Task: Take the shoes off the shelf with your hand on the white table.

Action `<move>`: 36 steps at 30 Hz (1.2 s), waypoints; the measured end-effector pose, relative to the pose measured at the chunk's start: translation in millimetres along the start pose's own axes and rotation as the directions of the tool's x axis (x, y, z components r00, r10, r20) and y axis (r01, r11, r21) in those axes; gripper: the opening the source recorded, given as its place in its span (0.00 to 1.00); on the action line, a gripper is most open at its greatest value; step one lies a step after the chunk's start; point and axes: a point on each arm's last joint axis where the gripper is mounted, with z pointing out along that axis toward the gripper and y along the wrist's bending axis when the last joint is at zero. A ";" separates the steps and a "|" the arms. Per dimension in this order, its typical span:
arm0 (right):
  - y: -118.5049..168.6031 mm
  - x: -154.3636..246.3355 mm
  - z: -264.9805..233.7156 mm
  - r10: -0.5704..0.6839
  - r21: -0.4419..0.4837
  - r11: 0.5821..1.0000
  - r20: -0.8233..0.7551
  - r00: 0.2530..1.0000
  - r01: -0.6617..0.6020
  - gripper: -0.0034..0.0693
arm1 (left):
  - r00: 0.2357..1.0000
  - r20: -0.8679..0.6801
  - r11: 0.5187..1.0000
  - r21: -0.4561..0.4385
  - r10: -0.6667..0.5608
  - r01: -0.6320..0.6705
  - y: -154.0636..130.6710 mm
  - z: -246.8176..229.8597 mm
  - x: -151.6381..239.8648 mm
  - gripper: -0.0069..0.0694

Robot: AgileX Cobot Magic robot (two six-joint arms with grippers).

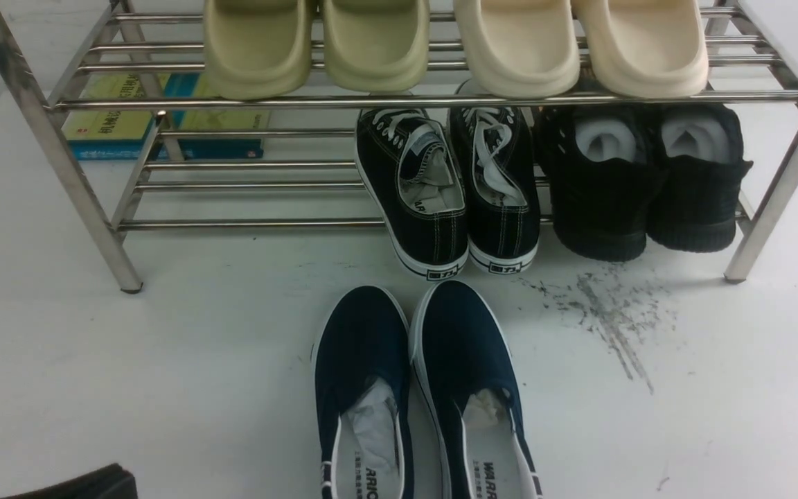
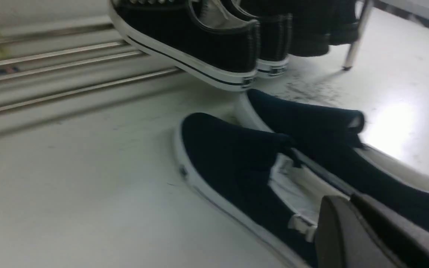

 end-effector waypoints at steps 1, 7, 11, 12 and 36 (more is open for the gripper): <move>0.0 0.0 0.0 0.000 0.000 1.000 0.000 1.000 0.000 0.38 | 1.000 0.000 0.999 -0.044 0.019 -0.019 2.3 1.3 2.9 0.16; 0.0 0.0 0.0 0.000 0.000 1.000 0.000 1.000 0.000 0.38 | 1.000 -0.028 0.960 -0.278 0.015 -0.022 16.3 7.1 25.0 0.16; 0.0 0.0 0.0 0.000 0.000 1.000 0.000 1.000 0.000 0.38 | 0.998 -0.027 0.901 -0.432 -0.060 0.042 26.2 8.5 42.5 0.16; 0.0 0.0 0.0 0.000 0.000 1.000 0.000 1.000 0.000 0.38 | 0.997 -0.023 0.889 -0.455 -0.072 0.053 27.6 8.1 45.2 0.16; 0.0 0.0 0.0 0.000 0.000 1.000 0.000 1.000 0.000 0.38 | 0.992 -0.072 0.824 -0.564 -0.104 0.045 31.1 0.7 70.4 0.18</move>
